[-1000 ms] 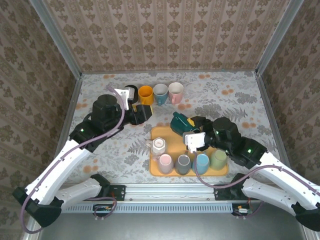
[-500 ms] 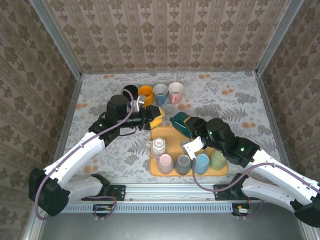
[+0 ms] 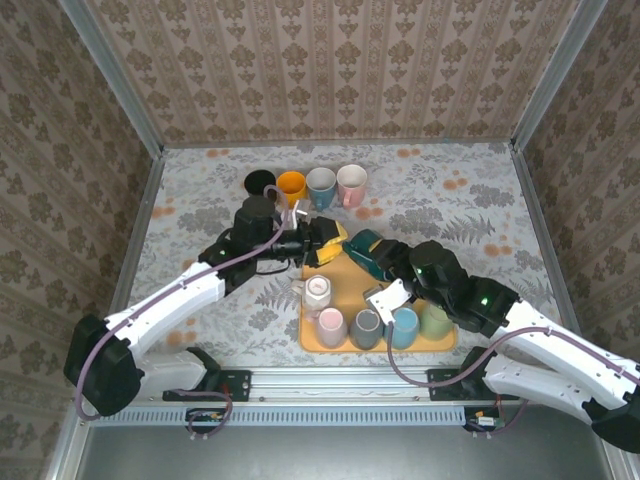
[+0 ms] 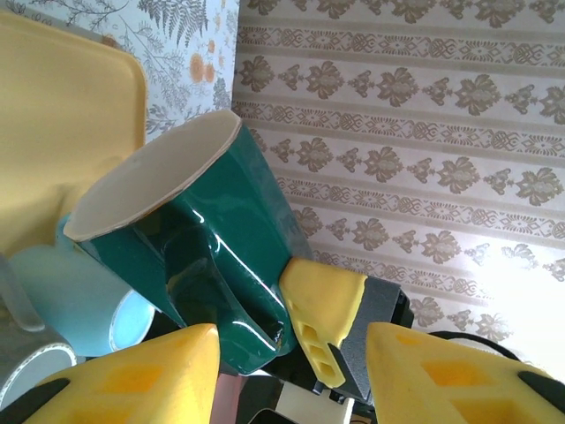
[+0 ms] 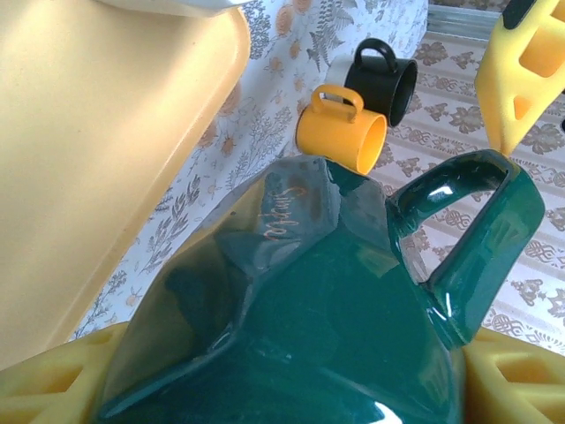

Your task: Turn the mug right side up

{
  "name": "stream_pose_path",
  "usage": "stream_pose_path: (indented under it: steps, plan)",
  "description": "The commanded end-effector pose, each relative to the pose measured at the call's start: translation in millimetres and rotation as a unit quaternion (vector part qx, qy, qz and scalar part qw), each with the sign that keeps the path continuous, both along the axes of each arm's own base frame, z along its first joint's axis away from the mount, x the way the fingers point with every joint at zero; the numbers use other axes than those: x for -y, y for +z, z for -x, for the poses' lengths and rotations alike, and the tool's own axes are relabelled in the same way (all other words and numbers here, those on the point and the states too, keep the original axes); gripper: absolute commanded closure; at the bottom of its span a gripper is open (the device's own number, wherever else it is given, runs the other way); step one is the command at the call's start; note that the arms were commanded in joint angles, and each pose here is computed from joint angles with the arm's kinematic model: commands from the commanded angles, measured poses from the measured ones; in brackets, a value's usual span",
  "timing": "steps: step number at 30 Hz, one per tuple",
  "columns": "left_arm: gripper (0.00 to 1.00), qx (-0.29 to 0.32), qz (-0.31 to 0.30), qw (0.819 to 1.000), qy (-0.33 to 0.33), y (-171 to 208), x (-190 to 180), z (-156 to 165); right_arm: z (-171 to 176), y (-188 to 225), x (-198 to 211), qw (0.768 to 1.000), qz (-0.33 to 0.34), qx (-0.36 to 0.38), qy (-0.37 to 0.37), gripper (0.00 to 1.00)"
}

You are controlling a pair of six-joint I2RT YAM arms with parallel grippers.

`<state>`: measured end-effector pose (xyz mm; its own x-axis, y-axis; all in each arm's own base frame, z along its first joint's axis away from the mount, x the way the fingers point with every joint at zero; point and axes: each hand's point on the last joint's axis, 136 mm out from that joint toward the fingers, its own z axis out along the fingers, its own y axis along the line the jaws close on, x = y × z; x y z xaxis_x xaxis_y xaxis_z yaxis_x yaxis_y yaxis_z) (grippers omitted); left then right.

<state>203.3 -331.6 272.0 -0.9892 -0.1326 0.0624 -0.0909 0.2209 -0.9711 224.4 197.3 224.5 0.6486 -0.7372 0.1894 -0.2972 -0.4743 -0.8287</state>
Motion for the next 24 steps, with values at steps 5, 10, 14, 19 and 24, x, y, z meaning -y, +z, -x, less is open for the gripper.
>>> stream_pose_path:
  steps: [5,10,14,19,24]
  plan:
    - [0.52,-0.018,-0.012,1.000,-0.006,-17.9,2.3,7.7,-7.2,45.3,-6.8,0.997,-0.053,0.063,0.000,0.60]
    - [0.51,-0.017,-0.011,1.000,-0.001,-15.1,-0.2,8.4,-13.1,48.5,-3.9,0.995,-0.064,0.071,-0.017,0.60]
    - [0.51,-0.015,-0.019,1.000,0.000,-17.8,-4.4,8.6,-14.7,48.5,-3.9,0.995,-0.064,0.070,-0.021,0.60]
    - [0.50,-0.022,-0.019,1.000,0.009,-20.4,-9.8,7.3,-14.6,46.0,-4.5,0.996,-0.064,0.067,-0.019,0.60]
    - [0.50,-0.019,-0.014,1.000,0.004,-15.3,-4.1,5.9,-13.3,43.7,-7.5,0.996,-0.062,0.062,-0.012,0.60]
